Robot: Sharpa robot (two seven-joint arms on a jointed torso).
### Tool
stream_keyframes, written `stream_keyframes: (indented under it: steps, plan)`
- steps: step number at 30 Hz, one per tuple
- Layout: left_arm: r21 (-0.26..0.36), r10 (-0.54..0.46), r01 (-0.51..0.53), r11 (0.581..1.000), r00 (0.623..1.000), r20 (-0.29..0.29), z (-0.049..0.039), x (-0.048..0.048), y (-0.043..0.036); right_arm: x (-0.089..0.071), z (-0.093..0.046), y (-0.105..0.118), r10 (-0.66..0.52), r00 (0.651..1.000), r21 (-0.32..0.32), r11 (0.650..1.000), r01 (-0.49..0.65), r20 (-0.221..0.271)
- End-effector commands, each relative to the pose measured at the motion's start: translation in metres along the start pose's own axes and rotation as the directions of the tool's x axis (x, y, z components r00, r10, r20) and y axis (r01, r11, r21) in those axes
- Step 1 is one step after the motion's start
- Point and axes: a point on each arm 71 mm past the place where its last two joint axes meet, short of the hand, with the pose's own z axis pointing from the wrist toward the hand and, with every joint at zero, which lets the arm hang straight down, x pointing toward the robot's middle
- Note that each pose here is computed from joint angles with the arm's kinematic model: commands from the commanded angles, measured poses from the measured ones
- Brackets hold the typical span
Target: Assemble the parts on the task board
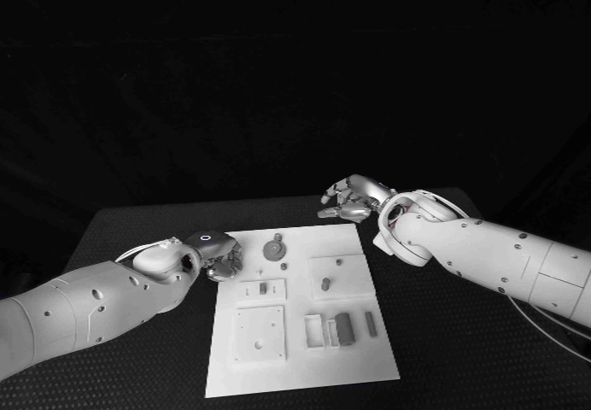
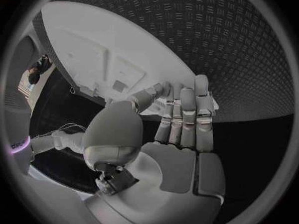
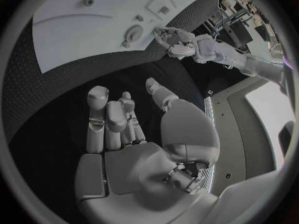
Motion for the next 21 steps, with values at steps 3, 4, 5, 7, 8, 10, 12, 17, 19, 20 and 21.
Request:
stream_keyframes:
  steps: [3, 4, 5, 7, 8, 10, 12, 17, 19, 20, 21]
  plan:
    - [0.024, -0.001, 0.001, 1.000, 1.000, -0.004, 0.0005, 0.0011, -0.0039, 0.0009, 0.0000, 0.0005, -0.001, 1.000, -0.007, 1.000, 0.001, -0.011]
    - [0.025, -0.003, 0.003, 1.000, 1.000, -0.004, 0.0004, 0.0011, -0.0041, 0.0009, 0.0000, 0.0005, -0.001, 1.000, -0.007, 1.000, 0.001, -0.011]
    - [0.024, -0.005, 0.005, 1.000, 1.000, -0.004, 0.0003, 0.0011, -0.0042, 0.0008, 0.0000, 0.0003, -0.001, 1.000, -0.006, 1.000, 0.001, -0.011]
    - [0.023, -0.005, 0.006, 1.000, 1.000, -0.005, 0.0003, 0.0012, -0.0041, 0.0007, -0.0001, 0.0001, -0.001, 1.000, -0.006, 1.000, 0.001, -0.011]
    - [0.022, -0.008, 0.008, 1.000, 1.000, -0.005, 0.0002, 0.0012, -0.0041, 0.0007, -0.0001, 0.0001, -0.001, 1.000, -0.005, 1.000, 0.001, -0.011]
    - [0.016, -0.016, 0.016, 1.000, 1.000, 0.001, 0.0001, 0.0007, -0.0038, 0.0007, -0.0001, 0.0000, -0.002, 1.000, -0.005, 1.000, 0.002, -0.011]
    - [0.007, -0.027, 0.027, 1.000, 1.000, 0.007, -0.0002, 0.0003, -0.0031, 0.0006, -0.0001, -0.0002, -0.002, 1.000, -0.004, 1.000, 0.002, -0.011]
    - [-0.032, -0.058, 0.058, 0.998, 0.998, 0.006, -0.0028, 0.0004, 0.0000, 0.0002, -0.0003, -0.0009, -0.002, 1.000, -0.002, 1.000, 0.002, -0.011]
    - [-0.040, -0.063, 0.063, 0.997, 0.998, 0.005, -0.0041, 0.0002, 0.0007, 0.0002, -0.0002, -0.0014, -0.003, 1.000, -0.001, 1.000, 0.003, -0.011]
    - [-0.048, -0.065, 0.065, 0.997, 0.998, 0.006, -0.0049, -0.0003, 0.0010, 0.0000, -0.0003, -0.0018, -0.003, 1.000, 0.000, 1.000, 0.003, -0.011]
    - [-0.054, -0.067, 0.067, 0.996, 0.998, 0.006, -0.0058, -0.0007, 0.0013, 0.0000, -0.0003, -0.0021, -0.003, 1.000, 0.001, 1.000, 0.003, -0.011]
